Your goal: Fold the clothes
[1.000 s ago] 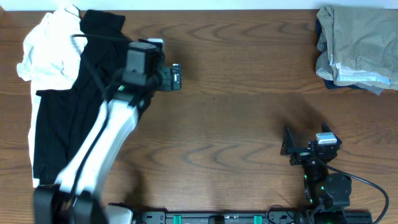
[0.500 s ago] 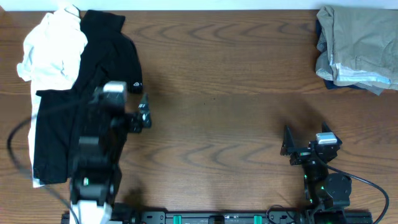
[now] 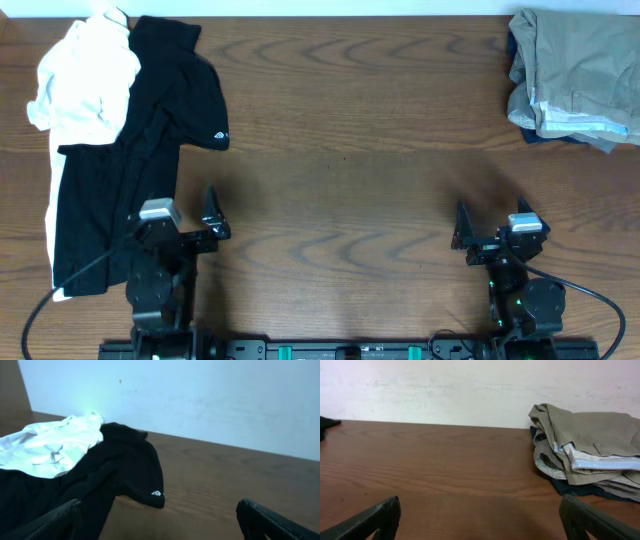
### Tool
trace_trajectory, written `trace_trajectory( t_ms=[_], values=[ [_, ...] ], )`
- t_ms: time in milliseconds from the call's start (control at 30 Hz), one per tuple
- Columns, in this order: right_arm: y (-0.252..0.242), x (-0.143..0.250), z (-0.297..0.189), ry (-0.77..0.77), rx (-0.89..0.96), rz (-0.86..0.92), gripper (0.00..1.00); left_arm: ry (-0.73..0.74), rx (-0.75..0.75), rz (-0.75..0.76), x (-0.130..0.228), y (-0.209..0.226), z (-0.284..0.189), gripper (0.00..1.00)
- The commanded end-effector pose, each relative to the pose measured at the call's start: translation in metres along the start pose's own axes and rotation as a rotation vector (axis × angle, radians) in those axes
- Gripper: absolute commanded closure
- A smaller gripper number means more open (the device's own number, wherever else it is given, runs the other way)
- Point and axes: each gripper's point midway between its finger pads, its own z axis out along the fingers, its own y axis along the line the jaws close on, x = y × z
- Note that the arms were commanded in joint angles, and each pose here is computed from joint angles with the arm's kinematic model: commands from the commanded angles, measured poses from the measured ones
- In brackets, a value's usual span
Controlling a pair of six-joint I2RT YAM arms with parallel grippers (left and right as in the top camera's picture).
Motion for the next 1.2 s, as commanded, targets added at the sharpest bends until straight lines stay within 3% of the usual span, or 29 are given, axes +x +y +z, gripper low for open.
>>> trace_trajectory(
  t_ms=[0, 467, 700, 1167],
  values=[
    [0.002, 0.001, 0.000, 0.000, -0.009, -0.009, 0.01, -0.031, -0.005, -0.028, 0.004, 0.003, -0.003, 0.02],
    [0.002, 0.001, 0.000, 0.000, -0.009, -0.009, 0.01, -0.081, 0.004, -0.023, 0.019, 0.006, -0.005, 0.02],
    [0.002, 0.001, 0.000, 0.000, -0.009, -0.009, 0.01, 0.057, -0.023, -0.026, 0.053, 0.012, -0.005, 0.02],
    [0.002, 0.001, 0.000, 0.000, -0.009, -0.009, 0.01, 0.054, -0.025, -0.026, 0.053, 0.013, -0.005, 0.02]
  ],
)
